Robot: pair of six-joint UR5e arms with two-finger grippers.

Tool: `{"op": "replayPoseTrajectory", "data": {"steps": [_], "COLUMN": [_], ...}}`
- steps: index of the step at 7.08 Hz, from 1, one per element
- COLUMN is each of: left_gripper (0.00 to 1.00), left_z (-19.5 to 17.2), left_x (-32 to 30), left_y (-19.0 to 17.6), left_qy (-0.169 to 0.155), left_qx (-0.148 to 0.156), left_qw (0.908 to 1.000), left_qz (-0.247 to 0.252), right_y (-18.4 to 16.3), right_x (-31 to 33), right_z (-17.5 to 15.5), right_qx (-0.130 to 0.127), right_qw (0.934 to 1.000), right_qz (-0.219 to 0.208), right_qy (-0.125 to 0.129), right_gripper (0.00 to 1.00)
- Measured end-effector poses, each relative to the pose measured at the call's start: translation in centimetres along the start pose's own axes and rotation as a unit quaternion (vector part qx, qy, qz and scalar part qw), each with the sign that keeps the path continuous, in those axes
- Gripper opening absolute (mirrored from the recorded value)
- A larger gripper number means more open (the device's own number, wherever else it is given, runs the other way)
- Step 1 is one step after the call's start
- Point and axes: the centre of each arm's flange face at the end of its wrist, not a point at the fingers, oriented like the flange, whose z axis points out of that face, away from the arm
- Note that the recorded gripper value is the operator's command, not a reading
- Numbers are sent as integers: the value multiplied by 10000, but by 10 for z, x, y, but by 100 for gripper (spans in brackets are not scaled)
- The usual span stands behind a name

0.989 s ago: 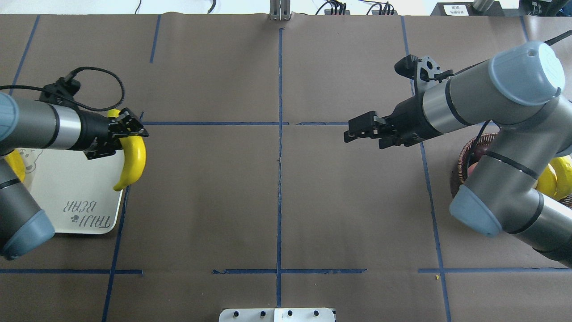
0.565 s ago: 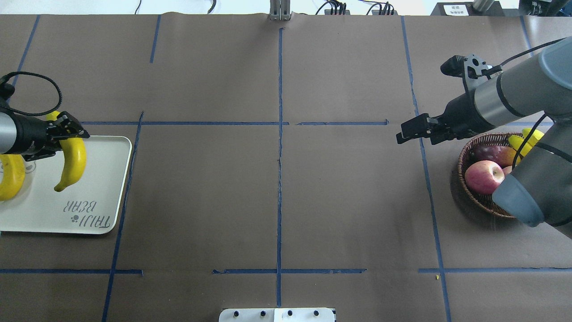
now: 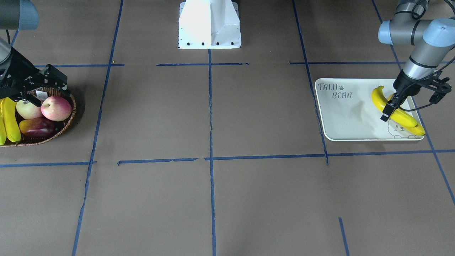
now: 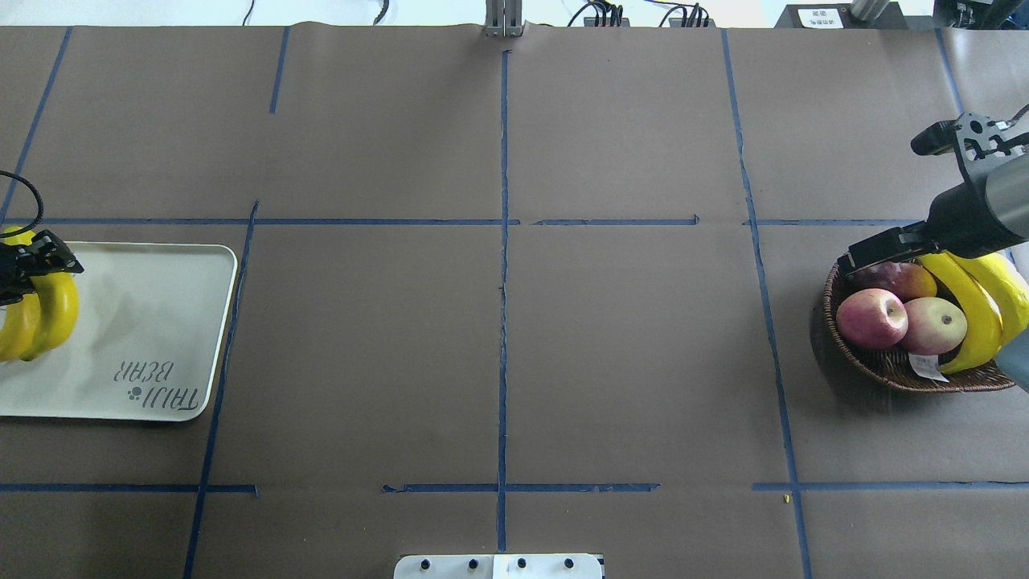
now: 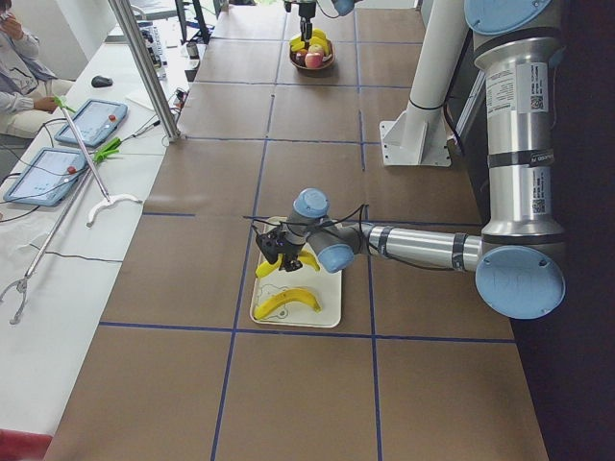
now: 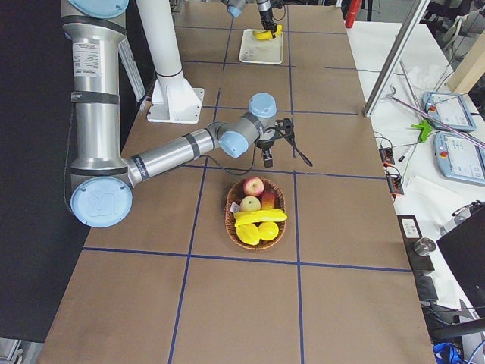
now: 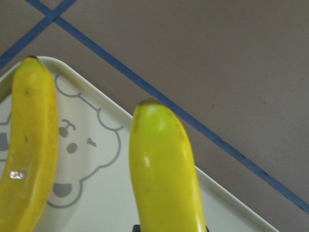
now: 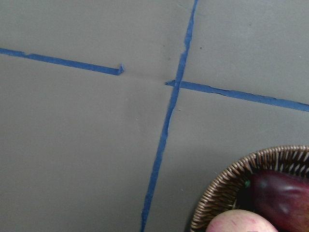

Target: Transfer all bananas from basket to plate

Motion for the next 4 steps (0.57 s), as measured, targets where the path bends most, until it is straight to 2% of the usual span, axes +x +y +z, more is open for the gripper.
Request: {"op": "replayPoseTrajectory", "data": {"steps": [1, 2, 4], "left_gripper": [38, 99, 100], "left_z": [9, 15, 14], "left_x": [-8, -13, -14], "left_y": [-3, -5, -5], "left_qy": [17, 50, 117], "left_qx": [-1, -7, -11], "left_qw": [10000, 10000, 9999], "left_qz": [-11, 7, 75], "right_y": [3, 4, 4], "right_x": [5, 6, 7], "right_z": [-1, -1, -1], "right_qx": [-10, -11, -15], "right_qw": [10000, 10000, 10000], "right_qz": [-42, -62, -69], "right_qy": [26, 32, 35], "right_gripper": [100, 100, 100]}}
